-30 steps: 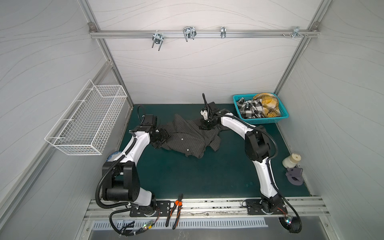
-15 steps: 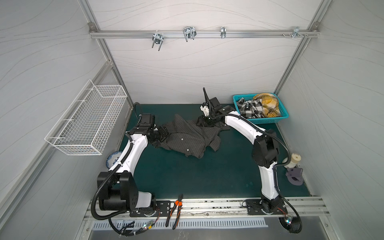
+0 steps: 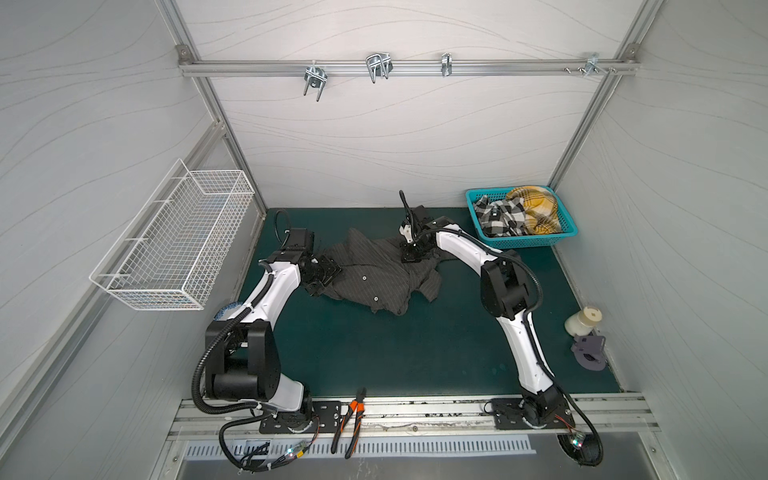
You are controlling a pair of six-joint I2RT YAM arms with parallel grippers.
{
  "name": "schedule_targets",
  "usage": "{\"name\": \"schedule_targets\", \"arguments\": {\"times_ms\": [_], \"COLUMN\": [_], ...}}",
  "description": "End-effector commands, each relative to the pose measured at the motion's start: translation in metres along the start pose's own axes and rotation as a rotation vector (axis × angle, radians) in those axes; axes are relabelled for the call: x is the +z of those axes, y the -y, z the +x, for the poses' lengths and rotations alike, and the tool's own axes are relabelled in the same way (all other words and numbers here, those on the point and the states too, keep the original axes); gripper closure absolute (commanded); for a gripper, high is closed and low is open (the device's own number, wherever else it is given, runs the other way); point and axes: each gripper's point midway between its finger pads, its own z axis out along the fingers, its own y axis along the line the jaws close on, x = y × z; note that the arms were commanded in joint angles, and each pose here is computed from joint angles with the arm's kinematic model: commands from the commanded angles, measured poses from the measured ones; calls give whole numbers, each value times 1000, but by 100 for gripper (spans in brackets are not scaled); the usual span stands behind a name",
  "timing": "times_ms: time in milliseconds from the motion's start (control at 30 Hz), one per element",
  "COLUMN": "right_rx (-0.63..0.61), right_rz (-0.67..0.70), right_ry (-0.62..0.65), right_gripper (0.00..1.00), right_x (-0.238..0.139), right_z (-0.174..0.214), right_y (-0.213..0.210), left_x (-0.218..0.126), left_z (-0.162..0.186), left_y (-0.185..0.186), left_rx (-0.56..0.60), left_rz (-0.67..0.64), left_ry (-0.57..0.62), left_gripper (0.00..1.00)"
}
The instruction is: Fold and stack the long sleeve shirts
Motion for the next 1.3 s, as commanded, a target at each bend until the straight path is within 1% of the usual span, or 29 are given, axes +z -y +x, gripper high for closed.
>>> {"name": "schedule_targets", "arguments": {"times_ms": [0,100,200,267,300,333,400,467,533,567,600,633,667,700,733,800,867,933,967,1000,1033,1100,1133,1167,1200,1267], "right_rx": [-89,-176,-269,-347,-399,-443,-530,-623,-684,-713,-730,-747,-767,-767,-743,-682,-597,-508,-473,-450,-424,-390,-337,-256,-178,35], "right_rz": [33,102,166,168,151,133,97,98,121,118,132,160,190,233,267,291,321,377,393,401,398,389,391,383,355,272], "right_ry": [141,279,380,410,415,402,345,263,172,112,72,26,-4,-14,-30,-46,-20,50,96,133,179,264,292,286,273,219], "right_gripper": [100,100,100,100,100,100,100,100,100,97,91,79,63,50,44,39,31,17,13,10,8,6,5,5,5,8], "right_x": [-75,-145,-204,-226,-232,-229,-214,-181,-141,-120,-105,-85,-72,-63,-57,-57,-74,-101,-115,-126,-139,-158,-169,-175,-181,-187], "right_z": [-29,-47,-53,-47,-39,-30,-1,39,85,113,136,165,193,211,229,252,256,249,244,241,238,233,229,226,224,226], "right_y": [-19,-39,-61,-81,-96,-108,-134,-155,-166,-173,-176,-176,-176,-172,-167,-158,-147,-133,-126,-121,-115,-102,-89,-71,-56,-22], "left_x": [-29,-60,-92,-107,-113,-118,-127,-130,-126,-122,-117,-110,-102,-95,-87,-70,-57,-51,-49,-47,-45,-41,-39,-35,-29,-17], "left_z": [-24,-29,-27,-21,-16,-11,-1,11,24,31,37,44,49,54,60,68,71,68,67,67,69,74,77,79,82,83], "left_y": [32,50,60,61,58,54,44,28,10,-1,-11,-21,-31,-38,-43,-47,-44,-35,-27,-18,-3,26,43,58,71,93], "left_rx": [20,29,32,32,30,25,19,8,14,13,13,14,11,10,9,-12,-22,-5,22,58,127,284,370,453,508,592], "left_rz": [67,109,147,165,166,166,166,151,122,101,78,62,47,43,46,66,103,134,142,147,146,128,126,126,134,140], "left_ry": [87,138,184,201,205,212,232,240,234,224,216,204,192,178,159,116,81,81,80,83,83,95,96,102,97,84], "left_gripper": [25,24,23,23,24,24,24,23,22,21,21,20,18,17,16,13,8,5,4,4,4,5,5,7,7,8]}}
